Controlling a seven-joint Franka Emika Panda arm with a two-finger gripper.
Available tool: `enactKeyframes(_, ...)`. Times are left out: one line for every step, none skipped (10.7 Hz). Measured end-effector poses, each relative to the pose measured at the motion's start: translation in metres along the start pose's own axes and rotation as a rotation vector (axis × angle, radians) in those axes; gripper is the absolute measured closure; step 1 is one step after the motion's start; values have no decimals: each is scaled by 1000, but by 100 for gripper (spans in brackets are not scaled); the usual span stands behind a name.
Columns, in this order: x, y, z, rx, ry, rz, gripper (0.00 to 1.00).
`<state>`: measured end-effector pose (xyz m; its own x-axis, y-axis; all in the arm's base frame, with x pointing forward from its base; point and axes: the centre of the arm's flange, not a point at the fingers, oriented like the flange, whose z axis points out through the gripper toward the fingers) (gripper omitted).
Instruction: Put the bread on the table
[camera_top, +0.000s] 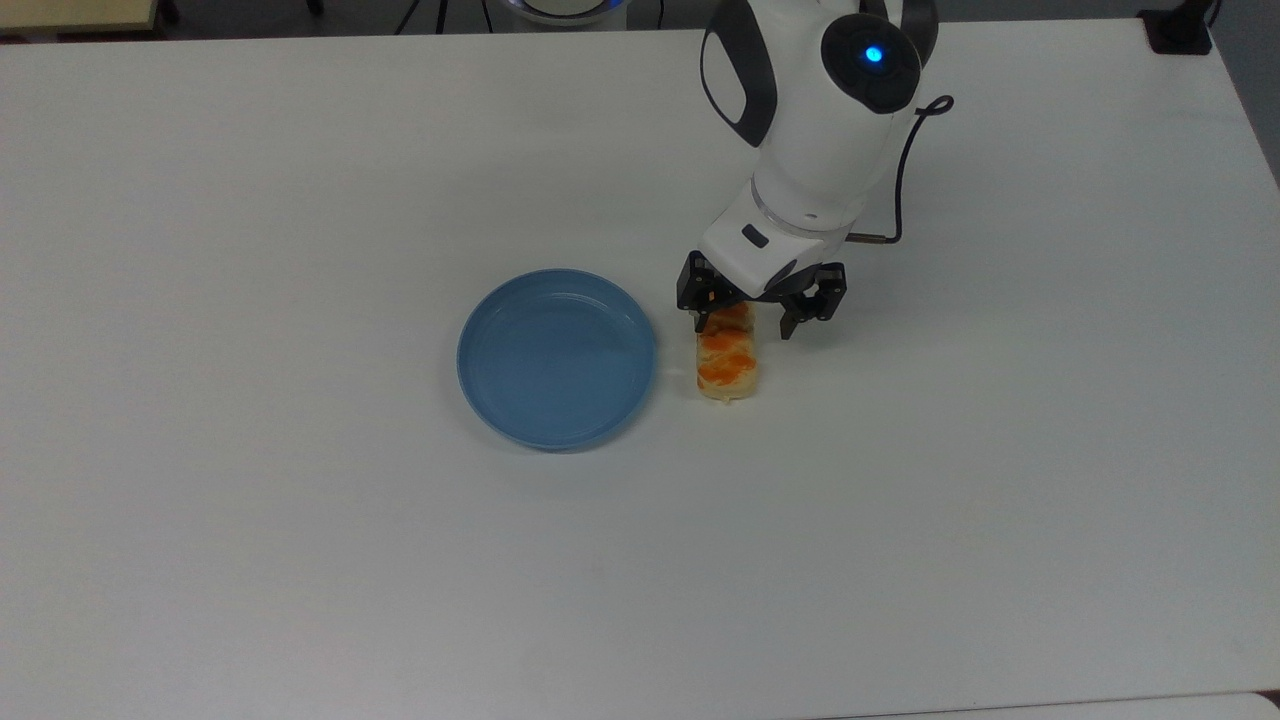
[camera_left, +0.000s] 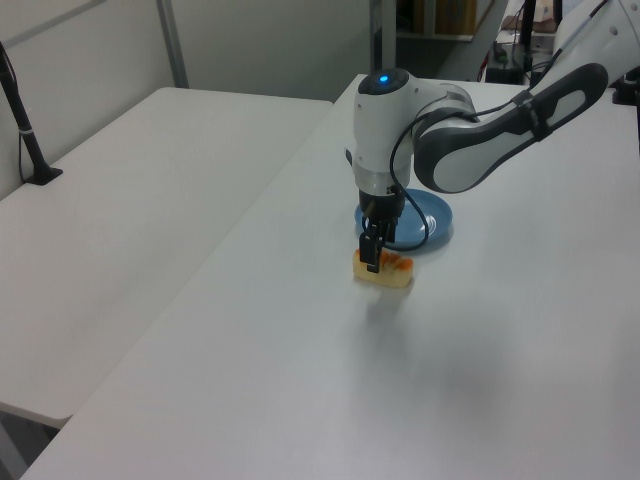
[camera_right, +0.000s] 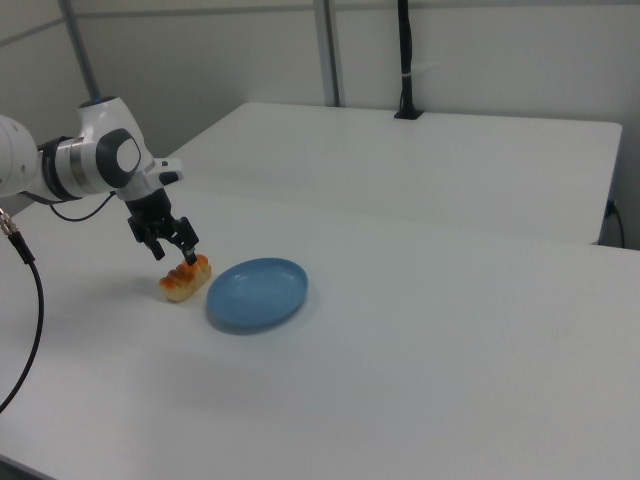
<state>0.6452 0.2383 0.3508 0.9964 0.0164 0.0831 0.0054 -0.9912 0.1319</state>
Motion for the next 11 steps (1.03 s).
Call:
enactKeyframes(2,4,-7,2,9,6,0)
enactKeyframes(4,10,-17,1,11,16,0)
enactKeyframes(6,22,-30,-7,3,34,0)
enactKeyframes(8,40,-47,-14,-6,58,0)
enactKeyframes(9,65,-68,-19,-13,66,0)
enactKeyframes(8,95,-92,-22,-23,63,0)
enactKeyframes(4,126,-116,-25,-36,55,0)
enactKeyframes(-4,158,-141,-25,-51,35,0)
enactKeyframes(-15,188,-165,-7,-70,19,0)
enactKeyframes(-29,216,-188,20,-92,19,0)
enactKeyframes(-41,236,-207,36,-100,29,0)
